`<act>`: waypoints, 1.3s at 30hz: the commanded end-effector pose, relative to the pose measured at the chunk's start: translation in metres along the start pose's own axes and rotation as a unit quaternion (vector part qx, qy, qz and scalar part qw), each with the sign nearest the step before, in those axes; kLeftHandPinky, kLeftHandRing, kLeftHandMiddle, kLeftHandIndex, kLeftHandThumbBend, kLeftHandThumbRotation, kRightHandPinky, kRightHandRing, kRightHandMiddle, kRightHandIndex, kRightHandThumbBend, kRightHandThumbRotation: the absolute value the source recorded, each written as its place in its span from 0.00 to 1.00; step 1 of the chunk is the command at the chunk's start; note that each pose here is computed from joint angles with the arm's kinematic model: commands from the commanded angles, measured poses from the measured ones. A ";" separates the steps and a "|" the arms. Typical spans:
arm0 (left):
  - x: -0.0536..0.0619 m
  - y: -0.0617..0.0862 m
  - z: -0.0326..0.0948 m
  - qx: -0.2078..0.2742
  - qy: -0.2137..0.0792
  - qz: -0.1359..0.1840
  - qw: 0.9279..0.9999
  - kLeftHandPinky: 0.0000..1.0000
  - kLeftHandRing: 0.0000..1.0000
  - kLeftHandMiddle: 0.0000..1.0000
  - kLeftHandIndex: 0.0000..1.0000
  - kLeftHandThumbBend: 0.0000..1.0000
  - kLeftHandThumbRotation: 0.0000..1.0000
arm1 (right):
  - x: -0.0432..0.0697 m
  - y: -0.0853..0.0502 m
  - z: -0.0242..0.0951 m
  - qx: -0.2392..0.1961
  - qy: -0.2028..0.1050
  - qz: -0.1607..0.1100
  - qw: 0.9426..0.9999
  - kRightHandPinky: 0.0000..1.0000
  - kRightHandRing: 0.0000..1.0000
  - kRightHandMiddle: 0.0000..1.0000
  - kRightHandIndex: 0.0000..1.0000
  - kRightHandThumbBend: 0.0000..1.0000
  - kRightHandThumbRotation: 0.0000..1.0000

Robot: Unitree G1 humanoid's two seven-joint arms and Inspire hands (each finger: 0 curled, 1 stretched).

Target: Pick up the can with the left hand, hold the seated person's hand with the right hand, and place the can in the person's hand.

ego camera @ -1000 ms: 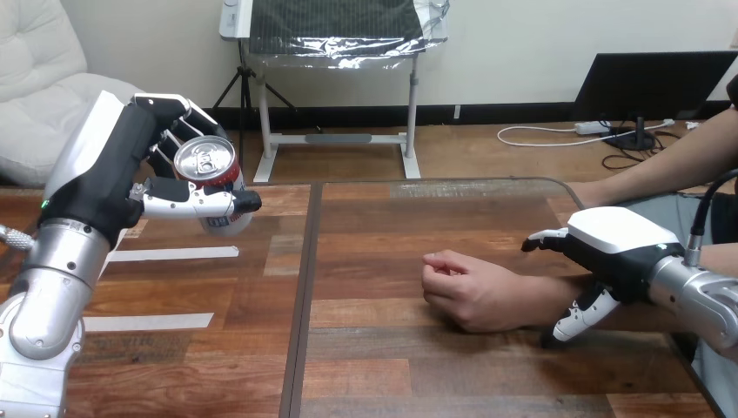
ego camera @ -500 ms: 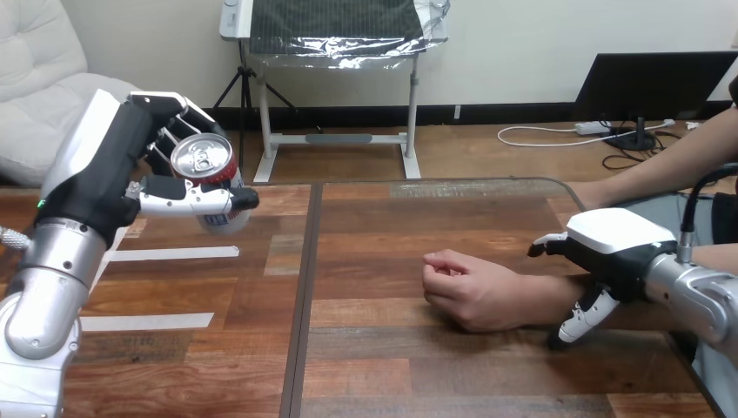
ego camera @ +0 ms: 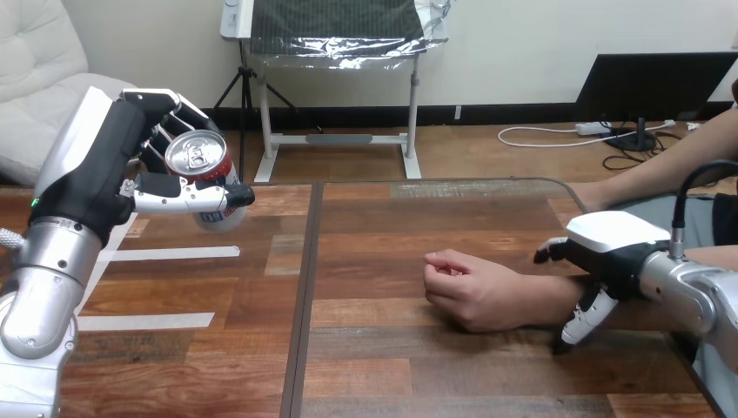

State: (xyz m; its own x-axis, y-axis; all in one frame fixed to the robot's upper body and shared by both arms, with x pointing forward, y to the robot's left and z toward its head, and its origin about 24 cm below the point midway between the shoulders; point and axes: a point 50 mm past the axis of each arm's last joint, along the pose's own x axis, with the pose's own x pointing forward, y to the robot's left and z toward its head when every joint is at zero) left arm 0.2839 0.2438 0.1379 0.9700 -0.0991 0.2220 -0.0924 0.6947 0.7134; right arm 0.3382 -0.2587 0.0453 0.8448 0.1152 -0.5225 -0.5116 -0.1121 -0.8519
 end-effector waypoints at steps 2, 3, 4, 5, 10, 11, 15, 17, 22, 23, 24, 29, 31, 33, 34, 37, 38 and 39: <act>0.008 0.021 0.025 0.014 -0.064 0.035 0.997 0.28 0.33 0.38 0.42 0.73 0.00 | 0.005 0.024 0.002 0.017 0.020 0.057 0.998 0.65 0.85 0.87 0.86 1.00 0.30; 0.008 0.022 0.025 0.014 -0.064 0.035 0.997 0.28 0.33 0.38 0.42 0.73 0.00 | 0.005 0.025 0.002 0.019 0.021 0.059 0.998 0.65 0.85 0.86 0.85 1.00 0.29; 0.008 0.022 0.025 0.013 -0.064 0.035 0.997 0.28 0.33 0.38 0.42 0.73 0.00 | 0.005 0.025 0.002 0.020 0.022 0.061 0.998 0.64 0.84 0.86 0.85 1.00 0.28; 0.008 0.022 0.024 0.013 -0.064 0.035 0.997 0.28 0.33 0.38 0.42 0.73 0.00 | 0.006 0.026 0.003 0.020 0.024 0.064 0.997 0.64 0.84 0.86 0.85 1.00 0.27; 0.009 0.022 0.024 0.010 -0.065 0.036 0.997 0.28 0.33 0.38 0.42 0.72 0.00 | 0.007 0.028 0.005 0.018 0.031 0.077 0.996 0.61 0.82 0.84 0.84 1.00 0.26; 0.009 0.022 0.024 0.009 -0.065 0.036 0.997 0.28 0.33 0.38 0.42 0.72 0.00 | 0.007 0.029 0.005 0.016 0.030 0.079 0.996 0.61 0.82 0.84 0.84 1.00 0.26; 0.009 0.022 0.024 0.008 -0.065 0.037 0.997 0.29 0.33 0.38 0.42 0.72 0.00 | 0.008 0.030 0.007 0.007 0.028 0.086 0.996 0.59 0.80 0.83 0.83 1.00 0.25; 0.009 0.022 0.024 0.008 -0.065 0.037 0.997 0.29 0.33 0.38 0.42 0.72 0.00 | 0.008 0.031 0.008 0.004 0.025 0.090 0.996 0.59 0.79 0.82 0.83 1.00 0.26; 0.009 0.022 0.024 0.009 -0.066 0.037 0.997 0.29 0.33 0.38 0.42 0.72 0.00 | 0.009 0.033 0.010 0.008 0.024 0.093 0.995 0.57 0.76 0.80 0.81 0.98 0.27; 0.009 0.022 0.024 0.009 -0.066 0.037 0.997 0.28 0.33 0.38 0.42 0.72 0.00 | 0.009 0.034 0.010 0.008 0.024 0.093 0.995 0.57 0.75 0.80 0.81 0.98 0.28; 0.009 0.022 0.024 0.009 -0.067 0.037 0.997 0.28 0.33 0.38 0.42 0.72 0.00 | 0.009 0.035 0.011 0.008 0.024 0.093 0.995 0.56 0.75 0.80 0.81 0.98 0.28; 0.009 0.022 0.024 0.009 -0.065 0.037 0.997 0.28 0.33 0.38 0.42 0.72 0.00 | 0.010 0.037 0.013 0.004 0.019 0.097 0.995 0.54 0.72 0.77 0.80 0.97 0.28; 0.009 0.021 0.025 0.009 -0.064 0.037 0.997 0.28 0.33 0.38 0.42 0.72 0.00 | 0.010 0.037 0.014 0.002 0.017 0.099 0.995 0.52 0.70 0.76 0.80 0.96 0.28; 0.009 0.021 0.025 0.010 -0.064 0.037 0.997 0.28 0.33 0.38 0.42 0.72 0.00 | 0.010 0.038 0.015 0.000 0.013 0.098 0.995 0.50 0.67 0.73 0.79 0.96 0.28; 0.009 0.021 0.025 0.011 -0.064 0.037 0.997 0.28 0.33 0.38 0.42 0.72 0.00 | 0.010 0.038 0.015 0.000 0.012 0.098 0.995 0.49 0.66 0.73 0.79 0.95 0.28; 0.009 0.021 0.025 0.010 -0.063 0.038 0.997 0.28 0.33 0.38 0.42 0.72 0.00 | 0.010 0.038 0.017 -0.005 0.007 0.099 0.995 0.47 0.63 0.70 0.79 0.94 0.28; 0.009 0.021 0.025 0.009 -0.063 0.038 0.997 0.28 0.33 0.38 0.42 0.72 0.00 | 0.010 0.039 0.018 -0.007 0.006 0.099 0.995 0.47 0.62 0.70 0.79 0.94 0.28; 0.009 0.021 0.025 0.009 -0.063 0.037 0.997 0.28 0.33 0.38 0.42 0.72 0.00 | 0.010 0.039 0.018 -0.008 0.004 0.099 0.995 0.43 0.58 0.66 0.78 0.93 0.28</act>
State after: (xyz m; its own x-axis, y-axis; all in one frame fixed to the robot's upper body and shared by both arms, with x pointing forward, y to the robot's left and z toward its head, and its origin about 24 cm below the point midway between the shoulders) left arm 0.2834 0.2435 0.1394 0.9661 -0.1088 0.2341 -0.0944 0.6951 0.7127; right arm 0.3433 -0.2509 0.0423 0.8123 0.0750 -0.5783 -0.5655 -0.1411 -0.8126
